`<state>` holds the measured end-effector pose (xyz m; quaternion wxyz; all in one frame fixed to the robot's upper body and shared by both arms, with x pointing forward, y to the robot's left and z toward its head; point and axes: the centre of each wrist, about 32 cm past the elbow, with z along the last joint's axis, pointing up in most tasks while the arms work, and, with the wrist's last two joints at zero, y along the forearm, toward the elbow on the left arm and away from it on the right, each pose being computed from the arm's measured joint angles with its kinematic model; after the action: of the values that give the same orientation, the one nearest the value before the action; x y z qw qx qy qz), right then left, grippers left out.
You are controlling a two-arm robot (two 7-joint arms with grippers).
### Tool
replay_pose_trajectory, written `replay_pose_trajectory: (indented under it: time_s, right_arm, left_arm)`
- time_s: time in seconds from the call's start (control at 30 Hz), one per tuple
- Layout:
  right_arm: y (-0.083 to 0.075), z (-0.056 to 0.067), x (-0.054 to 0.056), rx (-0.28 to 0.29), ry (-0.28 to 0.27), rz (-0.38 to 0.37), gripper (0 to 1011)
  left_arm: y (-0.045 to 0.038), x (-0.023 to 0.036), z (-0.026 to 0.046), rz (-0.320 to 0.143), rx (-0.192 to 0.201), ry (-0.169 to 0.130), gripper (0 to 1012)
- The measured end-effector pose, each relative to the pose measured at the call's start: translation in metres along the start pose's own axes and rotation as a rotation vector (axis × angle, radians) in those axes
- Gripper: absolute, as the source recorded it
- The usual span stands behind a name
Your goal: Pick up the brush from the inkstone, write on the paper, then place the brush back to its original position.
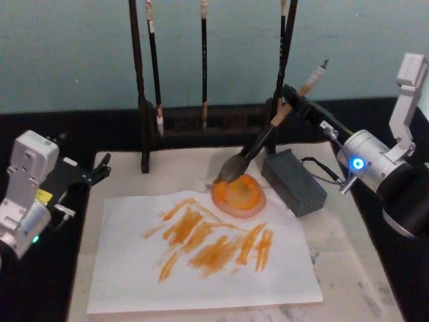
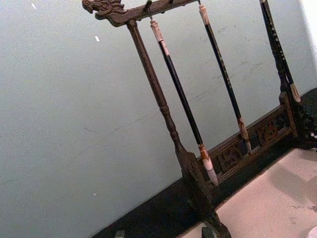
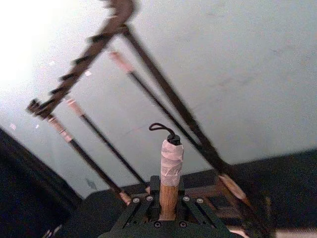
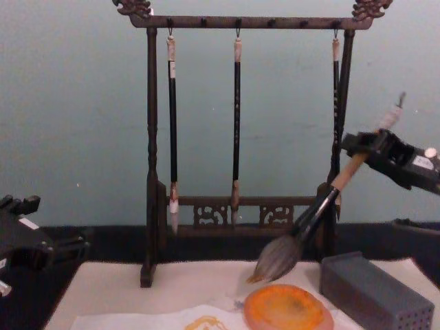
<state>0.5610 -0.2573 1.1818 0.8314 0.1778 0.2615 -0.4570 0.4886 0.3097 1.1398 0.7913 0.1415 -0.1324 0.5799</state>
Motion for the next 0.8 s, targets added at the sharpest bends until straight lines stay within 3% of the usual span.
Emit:
replay_pose_trajectory:
  time_s: [0.07,0.17,0.23,0.43,0.8]
  right_arm:
    - [0.000,0.002,-0.009,-0.008,-0.071,0.033,156]
    - [0.000,0.003,-0.014,-0.012,-0.106,0.051,158]
    - [0.000,0.003,-0.022,-0.026,-0.184,0.087,158]
    - [0.002,-0.002,-0.037,-0.065,-0.317,0.161,158]
    - [0.005,-0.015,-0.058,-0.098,-0.440,0.287,158]
  left_arm:
    - [0.0000,0.0000,0.0000,0.000,0.000,0.000,1001]
    - [0.0000,0.0000,0.0000,0.000,0.000,0.000,1001]
    - [0.0000,0.0000,0.0000,0.000,0.000,0.000,1001]
    - [0.0000,0.0000,0.0000,0.000,0.000,0.000,1001]
    - [0.0000,0.0000,0.0000,0.000,0.000,0.000,1001]
